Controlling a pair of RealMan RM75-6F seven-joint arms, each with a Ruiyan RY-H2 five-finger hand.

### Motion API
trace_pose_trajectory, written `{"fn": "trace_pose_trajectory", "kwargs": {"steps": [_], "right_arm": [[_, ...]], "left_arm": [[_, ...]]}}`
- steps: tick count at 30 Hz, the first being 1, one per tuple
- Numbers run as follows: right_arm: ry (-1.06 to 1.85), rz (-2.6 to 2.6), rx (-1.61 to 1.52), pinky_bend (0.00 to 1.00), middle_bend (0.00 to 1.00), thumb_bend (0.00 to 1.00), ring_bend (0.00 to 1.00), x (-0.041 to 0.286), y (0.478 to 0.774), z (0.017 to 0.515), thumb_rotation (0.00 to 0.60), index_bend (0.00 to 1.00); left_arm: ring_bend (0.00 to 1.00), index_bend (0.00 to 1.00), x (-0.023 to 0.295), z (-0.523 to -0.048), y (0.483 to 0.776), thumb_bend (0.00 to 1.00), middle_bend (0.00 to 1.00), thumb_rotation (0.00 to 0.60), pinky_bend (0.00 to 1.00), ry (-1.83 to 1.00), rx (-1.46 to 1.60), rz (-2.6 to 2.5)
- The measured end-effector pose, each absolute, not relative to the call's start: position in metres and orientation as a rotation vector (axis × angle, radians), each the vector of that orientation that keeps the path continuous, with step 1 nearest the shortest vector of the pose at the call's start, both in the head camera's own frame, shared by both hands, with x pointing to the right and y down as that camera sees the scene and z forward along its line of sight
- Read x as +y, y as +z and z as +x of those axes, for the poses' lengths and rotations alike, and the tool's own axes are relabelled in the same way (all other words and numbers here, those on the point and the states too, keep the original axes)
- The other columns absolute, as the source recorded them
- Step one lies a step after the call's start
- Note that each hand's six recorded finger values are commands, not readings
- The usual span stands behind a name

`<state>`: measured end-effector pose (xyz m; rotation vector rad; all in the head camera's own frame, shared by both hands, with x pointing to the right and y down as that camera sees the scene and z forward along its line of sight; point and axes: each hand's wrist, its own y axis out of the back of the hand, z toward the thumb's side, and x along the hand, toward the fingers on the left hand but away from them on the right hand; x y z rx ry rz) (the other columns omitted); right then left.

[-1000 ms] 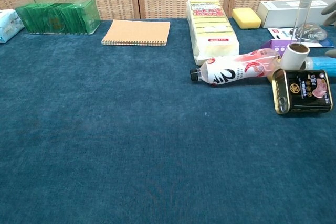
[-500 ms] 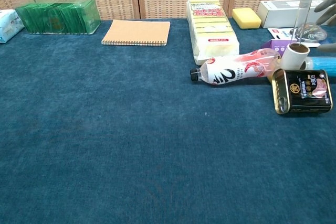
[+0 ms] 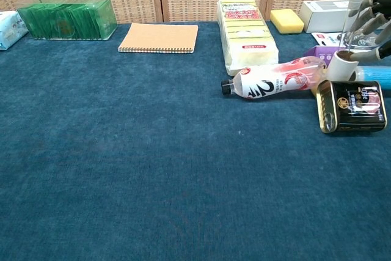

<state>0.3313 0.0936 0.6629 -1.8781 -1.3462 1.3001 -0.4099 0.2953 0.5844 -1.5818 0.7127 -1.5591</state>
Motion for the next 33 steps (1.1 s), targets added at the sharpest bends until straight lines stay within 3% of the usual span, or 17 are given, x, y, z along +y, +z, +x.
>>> {"fn": "trace_pose_trajectory", "kwargs": {"steps": [23,33], "right_arm": [[1.307,-1.862,-1.324,0.39,0.42,0.23,0.39,0.085,0.669,0.311,0.600,0.34],[1.327,-1.827,-1.309,0.46,0.47,0.24,0.46,0.081,0.673,0.308,0.600,0.40]], "left_arm": [[0.04,0.04,0.295,-0.412,0.584,0.21,0.04,0.600,0.25,-1.564,0.711,-1.588],[0.05,0.04,0.294,-0.413,0.583,0.21,0.04,0.600,0.25,-1.566,0.712,-1.591]]}}
